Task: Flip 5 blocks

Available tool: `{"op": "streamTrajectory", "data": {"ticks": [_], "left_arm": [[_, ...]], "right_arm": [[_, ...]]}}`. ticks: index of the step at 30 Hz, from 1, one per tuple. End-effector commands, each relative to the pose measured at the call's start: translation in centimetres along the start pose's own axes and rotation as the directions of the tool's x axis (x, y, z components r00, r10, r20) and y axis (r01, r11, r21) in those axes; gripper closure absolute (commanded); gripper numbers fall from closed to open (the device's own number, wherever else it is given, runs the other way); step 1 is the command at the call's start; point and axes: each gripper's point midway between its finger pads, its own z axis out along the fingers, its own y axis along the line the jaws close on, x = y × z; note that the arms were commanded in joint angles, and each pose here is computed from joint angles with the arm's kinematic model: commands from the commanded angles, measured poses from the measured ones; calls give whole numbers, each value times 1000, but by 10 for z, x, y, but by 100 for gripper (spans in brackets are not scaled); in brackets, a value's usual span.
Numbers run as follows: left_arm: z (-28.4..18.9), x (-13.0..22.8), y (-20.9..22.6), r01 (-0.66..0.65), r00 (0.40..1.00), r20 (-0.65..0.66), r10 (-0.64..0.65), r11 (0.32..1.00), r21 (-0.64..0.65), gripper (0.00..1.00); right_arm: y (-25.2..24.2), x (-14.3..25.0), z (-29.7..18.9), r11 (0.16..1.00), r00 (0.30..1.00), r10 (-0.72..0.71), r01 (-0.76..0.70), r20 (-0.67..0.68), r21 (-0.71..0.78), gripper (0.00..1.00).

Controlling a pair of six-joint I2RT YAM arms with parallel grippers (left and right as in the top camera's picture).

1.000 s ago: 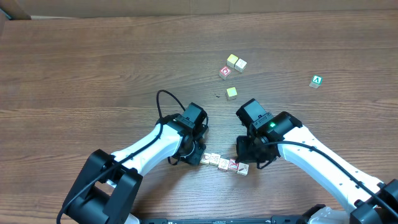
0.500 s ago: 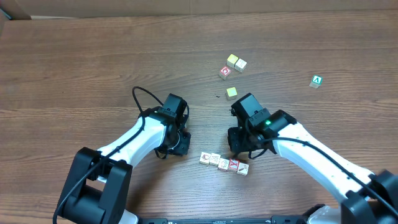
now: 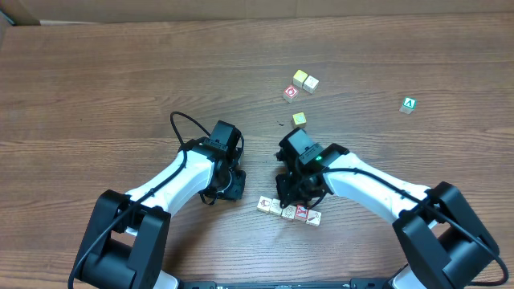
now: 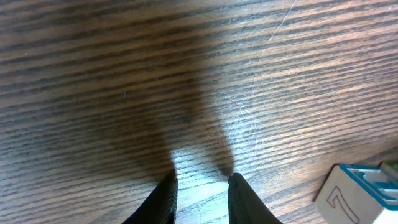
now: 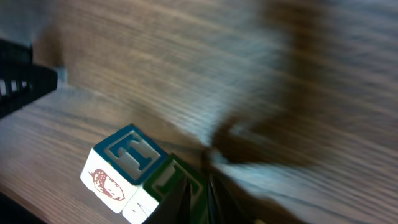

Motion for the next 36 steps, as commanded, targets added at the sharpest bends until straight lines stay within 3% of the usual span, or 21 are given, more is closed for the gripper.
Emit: {"op": "streamTrajectory", "data": {"ticks": [1, 9, 16, 23, 30, 36], "left_arm": [[6, 2, 10, 23, 1000, -17, -24, 999, -44, 78], [6, 2, 10, 23, 1000, -18, -24, 999, -44, 78], [6, 2, 10, 23, 1000, -18, -24, 999, -43, 78], [6, 3, 9, 22, 1000, -19, -23, 999, -39, 81], [5, 5, -12, -50, 998, -34, 53, 995, 86, 84], [4, 10, -24, -126, 990, -43, 135, 979, 160, 89]], "right_arm": [[12, -1, 0, 999, 1000, -31, 31, -1, -27, 87], [12, -2, 0, 999, 1000, -25, 25, 4, -25, 88], [10, -23, -3, 1000, 996, 13, -13, 89, 5, 90], [26, -54, -41, 999, 987, -5, -2, 162, 47, 91], [19, -34, -51, 995, 996, 19, -28, 93, 91, 96], [4, 0, -103, 977, 988, 101, -121, 117, 174, 96]]}}
